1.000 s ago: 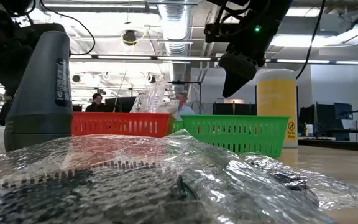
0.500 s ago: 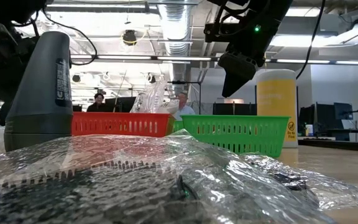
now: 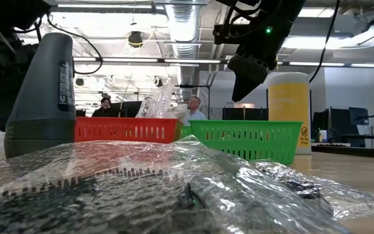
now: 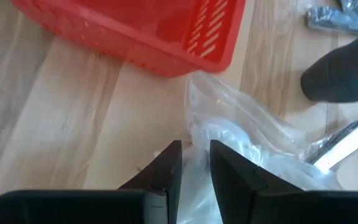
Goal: Pick & Place Travel size toiletries
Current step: Put the white cotton pack into the left red basket
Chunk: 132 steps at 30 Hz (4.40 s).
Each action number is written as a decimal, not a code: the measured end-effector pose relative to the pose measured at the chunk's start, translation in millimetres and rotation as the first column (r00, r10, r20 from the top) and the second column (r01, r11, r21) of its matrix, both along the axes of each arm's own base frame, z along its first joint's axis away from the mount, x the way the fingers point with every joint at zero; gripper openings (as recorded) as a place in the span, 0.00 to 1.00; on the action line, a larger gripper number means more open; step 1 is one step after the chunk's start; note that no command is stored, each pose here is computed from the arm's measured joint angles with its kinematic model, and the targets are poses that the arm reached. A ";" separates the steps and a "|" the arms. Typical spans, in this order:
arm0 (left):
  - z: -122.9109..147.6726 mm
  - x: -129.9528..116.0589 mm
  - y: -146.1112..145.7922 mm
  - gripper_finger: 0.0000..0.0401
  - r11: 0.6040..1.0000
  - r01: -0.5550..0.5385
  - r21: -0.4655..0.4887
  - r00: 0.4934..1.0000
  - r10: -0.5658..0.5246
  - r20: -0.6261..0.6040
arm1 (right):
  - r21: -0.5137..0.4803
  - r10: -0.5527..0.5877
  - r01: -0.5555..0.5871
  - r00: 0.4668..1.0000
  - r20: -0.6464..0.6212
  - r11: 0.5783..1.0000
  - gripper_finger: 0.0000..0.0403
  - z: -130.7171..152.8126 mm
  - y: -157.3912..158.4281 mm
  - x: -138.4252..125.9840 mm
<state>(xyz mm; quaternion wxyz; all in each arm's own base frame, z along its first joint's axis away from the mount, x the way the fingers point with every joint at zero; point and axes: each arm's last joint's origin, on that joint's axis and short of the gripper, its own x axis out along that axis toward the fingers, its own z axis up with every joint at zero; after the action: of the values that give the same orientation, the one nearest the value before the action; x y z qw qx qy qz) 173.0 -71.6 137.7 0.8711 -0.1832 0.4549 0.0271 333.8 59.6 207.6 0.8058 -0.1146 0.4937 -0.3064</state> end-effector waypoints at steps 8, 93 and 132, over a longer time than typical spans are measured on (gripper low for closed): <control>-6.0 1.0 -1.5 0.11 1.000 0.020 -0.014 0.999 -0.021 -0.041 | 0.000 0.000 0.000 1.000 0.000 1.000 0.27 -0.1 0.0 0.0; 30.4 55.8 38.3 0.00 0.822 0.038 0.569 0.905 -0.269 0.329 | 0.000 0.000 0.000 1.000 0.002 1.000 0.27 0.0 0.0 0.1; 21.5 70.4 47.5 0.28 0.811 -0.046 0.583 0.893 -0.228 0.388 | -0.001 0.001 -0.001 1.000 -0.002 1.000 0.27 -2.1 0.4 1.0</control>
<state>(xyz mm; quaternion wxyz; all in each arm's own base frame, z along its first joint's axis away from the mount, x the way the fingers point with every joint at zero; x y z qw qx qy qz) 243.4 -24.1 159.2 0.9649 0.1111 0.2245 0.0788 334.8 60.0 205.6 0.8054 -0.1153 0.4943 -0.3062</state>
